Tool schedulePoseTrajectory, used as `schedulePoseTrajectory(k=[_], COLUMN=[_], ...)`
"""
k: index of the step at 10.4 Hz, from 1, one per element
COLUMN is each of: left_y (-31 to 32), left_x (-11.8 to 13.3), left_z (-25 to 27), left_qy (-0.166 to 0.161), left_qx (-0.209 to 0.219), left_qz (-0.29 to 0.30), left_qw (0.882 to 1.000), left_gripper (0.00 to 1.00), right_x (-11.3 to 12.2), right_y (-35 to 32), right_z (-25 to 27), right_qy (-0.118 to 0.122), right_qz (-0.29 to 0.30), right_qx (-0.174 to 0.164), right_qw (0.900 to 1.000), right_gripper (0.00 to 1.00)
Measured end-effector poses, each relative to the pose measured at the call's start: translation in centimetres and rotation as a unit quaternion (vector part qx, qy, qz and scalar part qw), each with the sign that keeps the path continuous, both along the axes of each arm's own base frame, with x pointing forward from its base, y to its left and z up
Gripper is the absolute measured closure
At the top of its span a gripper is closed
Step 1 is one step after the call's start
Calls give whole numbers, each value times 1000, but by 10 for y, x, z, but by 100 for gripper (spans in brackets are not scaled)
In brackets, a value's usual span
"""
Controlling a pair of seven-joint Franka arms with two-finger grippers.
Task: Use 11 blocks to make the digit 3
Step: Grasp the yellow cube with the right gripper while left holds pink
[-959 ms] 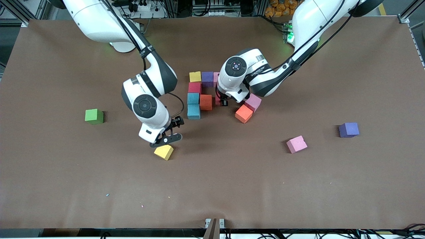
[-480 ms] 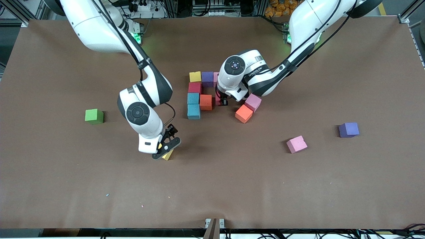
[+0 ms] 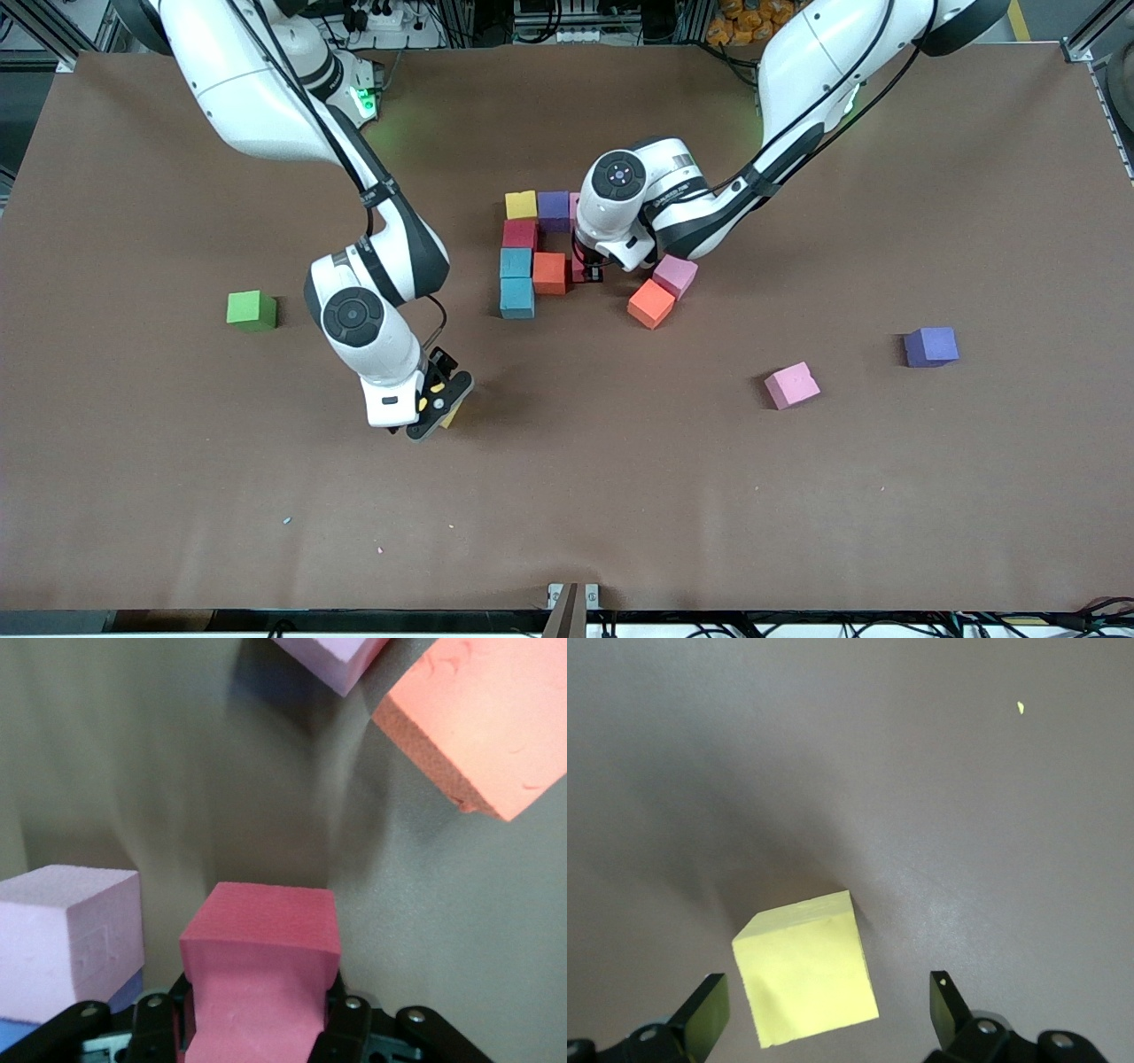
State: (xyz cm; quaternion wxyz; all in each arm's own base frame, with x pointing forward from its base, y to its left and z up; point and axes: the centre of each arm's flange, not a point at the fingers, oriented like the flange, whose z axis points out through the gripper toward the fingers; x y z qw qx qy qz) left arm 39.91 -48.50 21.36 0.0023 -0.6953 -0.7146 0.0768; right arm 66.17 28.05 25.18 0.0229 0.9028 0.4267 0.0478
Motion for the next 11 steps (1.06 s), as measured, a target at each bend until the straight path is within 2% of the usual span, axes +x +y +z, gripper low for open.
schedulePoseTrajectory(k=[3, 11], left_y=[-2, -1], left_x=[-1, 8], left_z=[-1, -1], left_qy=[-5, -13], left_qx=[-4, -6], left_qz=[-2, 1], left_qw=[1000, 1000], left_gripper=[46, 46], right_x=[3, 1], right_y=[2, 3], right_z=[-16, -23], right_qy=[-13, -7], right_qz=[7, 32], right_qx=[8, 7], right_qw=[1000, 999], right_gripper=[0, 0])
